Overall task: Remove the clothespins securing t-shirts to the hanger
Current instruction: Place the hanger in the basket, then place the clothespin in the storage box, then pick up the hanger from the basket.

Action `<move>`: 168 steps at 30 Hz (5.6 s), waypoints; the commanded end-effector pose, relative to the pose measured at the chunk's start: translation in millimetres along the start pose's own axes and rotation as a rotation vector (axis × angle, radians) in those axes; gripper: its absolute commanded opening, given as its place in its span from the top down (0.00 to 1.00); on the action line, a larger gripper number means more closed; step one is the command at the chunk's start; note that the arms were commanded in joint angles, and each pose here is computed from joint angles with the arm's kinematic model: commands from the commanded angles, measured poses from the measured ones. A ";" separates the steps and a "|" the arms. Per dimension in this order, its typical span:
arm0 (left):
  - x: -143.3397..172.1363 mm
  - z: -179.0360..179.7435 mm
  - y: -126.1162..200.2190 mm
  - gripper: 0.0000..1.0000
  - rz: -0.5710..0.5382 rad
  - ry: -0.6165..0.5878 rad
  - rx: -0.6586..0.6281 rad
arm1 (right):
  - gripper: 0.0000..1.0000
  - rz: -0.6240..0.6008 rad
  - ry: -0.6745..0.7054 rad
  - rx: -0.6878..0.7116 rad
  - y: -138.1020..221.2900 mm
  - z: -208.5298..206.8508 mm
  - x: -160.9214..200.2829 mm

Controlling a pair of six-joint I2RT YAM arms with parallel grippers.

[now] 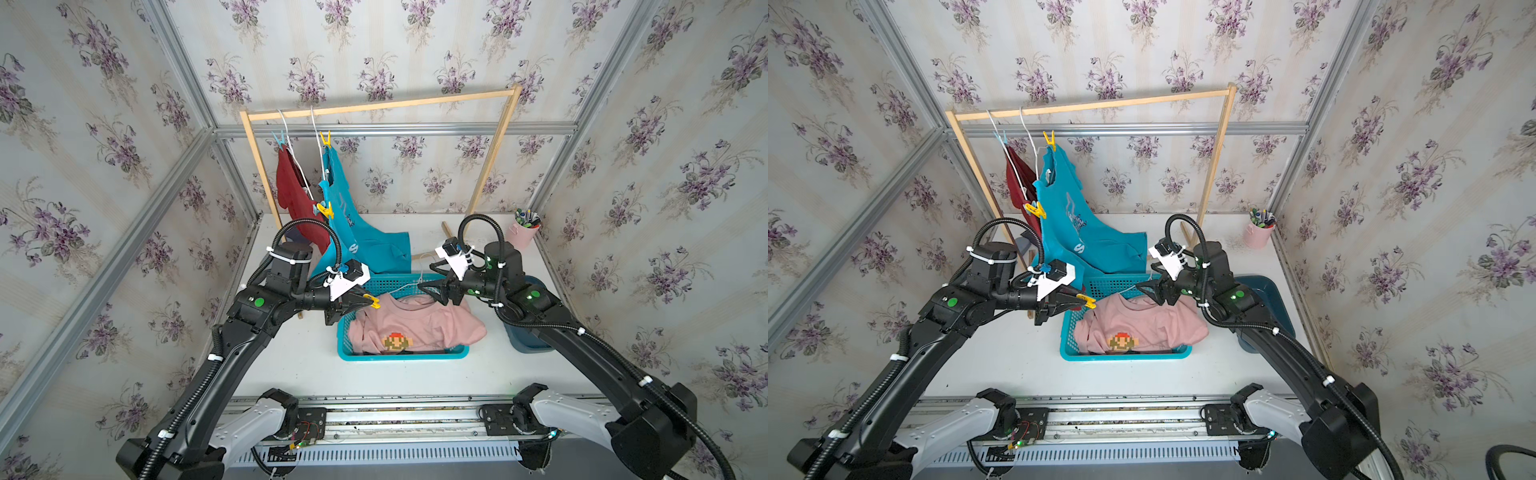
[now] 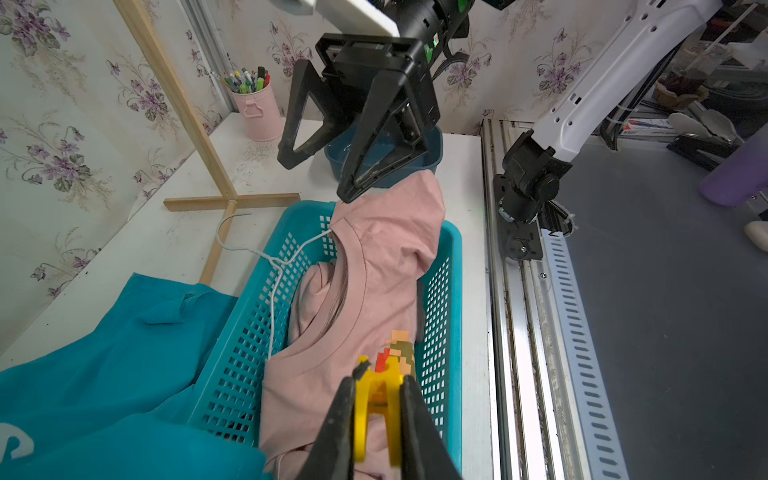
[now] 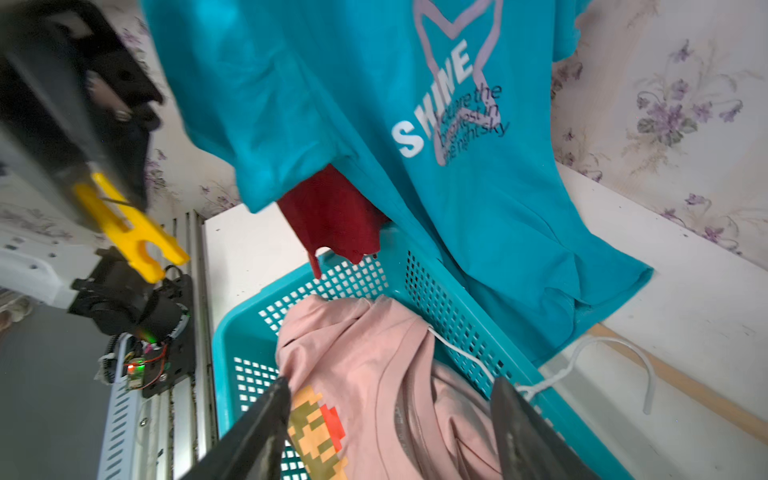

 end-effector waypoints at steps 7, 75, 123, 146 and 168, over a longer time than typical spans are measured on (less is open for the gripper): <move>-15.4 6.8 -4.4 0.80 -0.071 0.025 0.078 | 0.16 -0.090 0.125 -0.393 -23.7 54.0 -32.8; -21.3 10.5 -0.6 0.01 -0.056 0.027 0.014 | 0.99 0.058 0.093 -0.447 -77.6 39.3 -26.4; -15.5 -11.3 11.0 0.00 -0.140 -0.090 -0.012 | 0.47 0.211 -1.047 1.142 136.7 -121.7 207.5; -29.3 14.3 -24.1 0.01 -0.048 0.246 -0.128 | 0.52 -0.057 -0.573 0.519 42.7 -82.4 25.9; -18.0 -19.7 -92.8 0.01 0.245 0.123 -0.449 | 0.54 0.469 -0.462 0.248 -67.5 -97.7 84.8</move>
Point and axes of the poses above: each gripper's point midway between its finger pads, its own y axis back along the fingers, its own z axis along the line the jaws close on, x = y × z, the point moved 10 cm from there along y, back along the fingers, and after that the axes turned 2 degrees about y, right-handed, at the moved point
